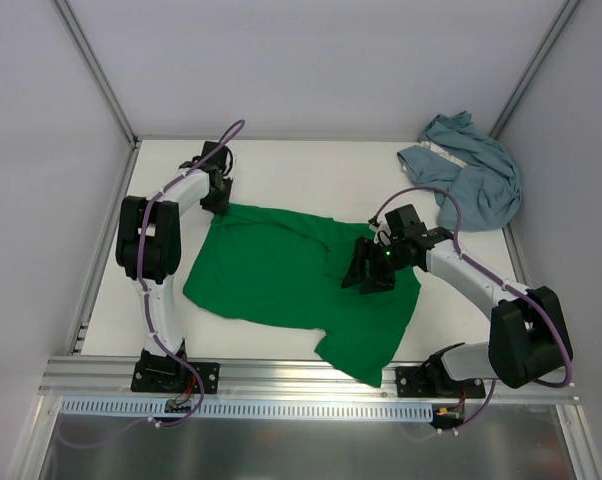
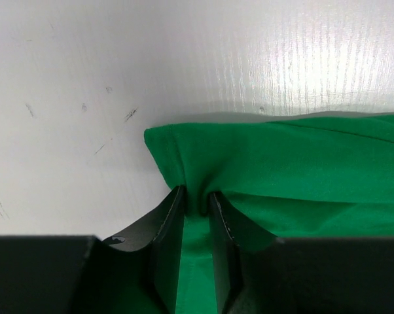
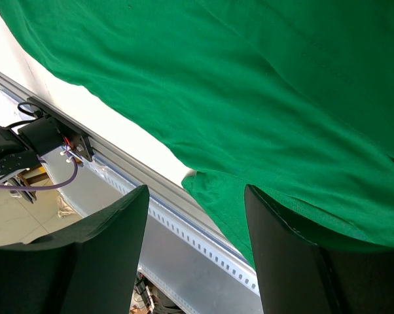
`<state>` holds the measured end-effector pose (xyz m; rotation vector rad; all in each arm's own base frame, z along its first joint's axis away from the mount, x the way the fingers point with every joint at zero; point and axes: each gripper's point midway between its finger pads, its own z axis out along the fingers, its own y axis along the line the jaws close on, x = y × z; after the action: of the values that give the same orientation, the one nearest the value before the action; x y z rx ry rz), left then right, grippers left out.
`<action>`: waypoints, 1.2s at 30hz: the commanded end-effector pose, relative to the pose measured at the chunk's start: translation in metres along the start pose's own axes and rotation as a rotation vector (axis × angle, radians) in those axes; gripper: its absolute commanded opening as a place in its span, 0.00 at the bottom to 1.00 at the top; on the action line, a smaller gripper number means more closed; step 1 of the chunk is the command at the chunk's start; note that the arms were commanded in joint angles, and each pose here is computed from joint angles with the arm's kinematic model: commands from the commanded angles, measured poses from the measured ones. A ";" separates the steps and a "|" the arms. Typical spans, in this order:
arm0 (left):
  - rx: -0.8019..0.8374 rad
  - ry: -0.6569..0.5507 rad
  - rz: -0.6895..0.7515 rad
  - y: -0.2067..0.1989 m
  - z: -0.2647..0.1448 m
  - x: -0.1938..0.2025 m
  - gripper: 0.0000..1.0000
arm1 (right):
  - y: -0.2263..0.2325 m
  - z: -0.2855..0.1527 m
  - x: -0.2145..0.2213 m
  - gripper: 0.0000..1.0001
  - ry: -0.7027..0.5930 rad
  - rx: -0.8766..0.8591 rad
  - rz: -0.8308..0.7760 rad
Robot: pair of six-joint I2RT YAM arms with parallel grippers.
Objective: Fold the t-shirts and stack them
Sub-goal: Fold the flattened tshirt in 1/3 of the way
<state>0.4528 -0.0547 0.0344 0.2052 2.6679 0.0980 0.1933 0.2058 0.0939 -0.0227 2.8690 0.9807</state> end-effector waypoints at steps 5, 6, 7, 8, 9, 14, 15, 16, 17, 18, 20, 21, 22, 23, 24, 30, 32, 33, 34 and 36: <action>-0.023 -0.061 0.003 0.006 -0.023 -0.022 0.30 | 0.003 -0.004 0.001 0.64 -0.004 -0.021 -0.013; -0.021 -0.063 0.004 0.006 -0.023 -0.022 0.30 | 0.003 -0.004 0.001 0.64 -0.006 -0.019 -0.014; -0.021 -0.063 0.003 0.006 -0.023 -0.022 0.30 | 0.003 -0.004 0.001 0.64 -0.005 -0.019 -0.011; -0.021 -0.061 0.005 0.006 -0.022 -0.022 0.30 | 0.003 -0.004 0.001 0.64 -0.004 -0.020 -0.013; -0.021 -0.063 0.004 0.006 -0.022 -0.022 0.30 | 0.003 -0.003 0.001 0.64 -0.002 -0.020 -0.013; -0.024 -0.064 0.003 0.006 -0.022 -0.023 0.31 | 0.002 -0.003 0.002 0.64 0.001 -0.016 -0.011; -0.026 -0.063 0.000 0.006 -0.022 -0.023 0.32 | 0.002 -0.003 0.002 0.64 0.000 -0.018 -0.011; -0.026 -0.064 0.001 0.006 -0.022 -0.023 0.32 | 0.002 -0.003 0.001 0.64 -0.001 -0.017 -0.011; -0.023 -0.066 0.002 0.005 -0.022 -0.024 0.33 | 0.002 -0.003 0.002 0.64 0.001 -0.016 -0.012; -0.026 -0.066 -0.002 0.006 -0.023 -0.024 0.33 | 0.001 -0.002 0.002 0.64 0.001 -0.016 -0.013; -0.026 -0.066 -0.001 0.006 -0.023 -0.025 0.33 | 0.001 -0.002 0.002 0.64 0.001 -0.016 -0.012; -0.029 -0.069 -0.003 0.007 -0.024 -0.026 0.33 | 0.000 -0.002 0.002 0.64 0.003 -0.014 -0.010; -0.029 -0.069 -0.004 0.007 -0.024 -0.026 0.33 | 0.001 -0.002 0.002 0.64 0.004 -0.016 -0.012; -0.027 -0.071 -0.004 0.007 -0.025 -0.027 0.34 | 0.001 -0.002 0.001 0.64 0.003 -0.016 -0.011; -0.027 -0.072 -0.005 0.007 -0.025 -0.028 0.34 | 0.001 -0.002 0.001 0.64 0.002 -0.015 -0.011; -0.025 -0.069 -0.001 0.006 -0.026 -0.027 0.31 | 0.001 -0.001 0.001 0.64 0.005 -0.014 -0.014; -0.026 -0.068 -0.002 0.006 -0.024 -0.027 0.15 | 0.001 -0.001 0.002 0.64 0.006 -0.013 -0.016; -0.023 -0.069 -0.003 0.006 -0.025 -0.027 0.05 | 0.000 -0.001 0.002 0.64 0.007 -0.013 -0.015; -0.023 -0.069 -0.001 0.006 -0.025 -0.027 0.00 | 0.000 -0.001 0.002 0.64 0.008 -0.012 -0.013; -0.023 -0.074 -0.003 0.006 -0.026 -0.028 0.00 | 0.000 -0.001 0.002 0.64 0.010 -0.009 -0.014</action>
<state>0.4594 -0.0547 0.0431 0.1959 2.6487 0.1039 0.1933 0.2057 0.0938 -0.0242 2.8690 0.9804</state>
